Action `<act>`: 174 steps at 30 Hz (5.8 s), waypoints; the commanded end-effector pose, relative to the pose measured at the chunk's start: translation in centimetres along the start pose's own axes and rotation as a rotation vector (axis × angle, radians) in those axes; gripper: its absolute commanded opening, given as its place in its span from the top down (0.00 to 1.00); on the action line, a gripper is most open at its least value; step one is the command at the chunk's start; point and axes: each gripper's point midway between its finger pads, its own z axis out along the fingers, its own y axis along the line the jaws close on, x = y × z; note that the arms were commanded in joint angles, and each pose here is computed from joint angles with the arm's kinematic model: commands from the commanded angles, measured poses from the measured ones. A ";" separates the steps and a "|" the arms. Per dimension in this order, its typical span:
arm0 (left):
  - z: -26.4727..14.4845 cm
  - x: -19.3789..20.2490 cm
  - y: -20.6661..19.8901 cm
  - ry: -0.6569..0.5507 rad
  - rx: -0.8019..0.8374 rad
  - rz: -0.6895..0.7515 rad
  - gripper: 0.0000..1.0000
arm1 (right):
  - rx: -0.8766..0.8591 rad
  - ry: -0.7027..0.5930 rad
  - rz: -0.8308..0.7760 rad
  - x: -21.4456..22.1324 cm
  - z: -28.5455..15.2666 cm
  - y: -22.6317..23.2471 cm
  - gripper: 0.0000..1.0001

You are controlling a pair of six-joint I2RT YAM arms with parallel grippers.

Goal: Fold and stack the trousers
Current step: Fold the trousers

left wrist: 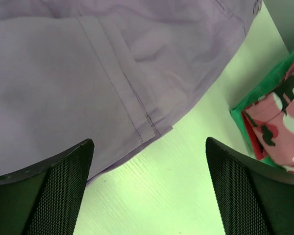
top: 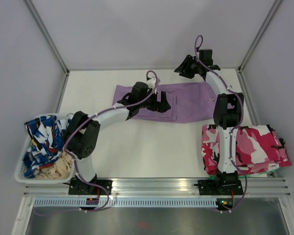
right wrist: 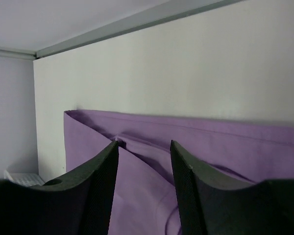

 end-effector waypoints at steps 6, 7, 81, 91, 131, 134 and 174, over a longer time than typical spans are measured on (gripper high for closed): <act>-4.7 -7.3 8.0 -0.148 -0.268 -0.313 0.00 | 0.060 0.127 -0.045 4.5 -5.9 1.3 0.44; -4.9 -7.1 9.1 -0.152 -0.292 -0.350 0.00 | 0.091 0.159 -0.024 6.3 -5.8 0.0 0.43; -9.5 1.5 27.9 0.087 -0.428 -0.477 0.24 | 0.370 0.023 -0.246 2.6 -11.3 0.0 0.28; -7.9 2.7 27.1 0.148 -0.493 -0.421 0.88 | 0.598 -0.119 -0.161 -1.0 -20.0 -6.7 0.24; -19.0 -23.7 18.2 -0.124 -0.956 0.127 0.98 | 0.174 0.060 -0.111 11.4 -3.2 -0.4 0.37; -15.9 -22.4 16.4 -0.106 -0.890 0.053 0.98 | 0.173 0.029 -0.096 10.1 -3.4 0.2 0.37; 9.2 -11.6 -4.2 -0.086 -0.216 -0.307 0.33 | 0.253 -0.200 0.043 -2.4 -17.8 -8.5 0.15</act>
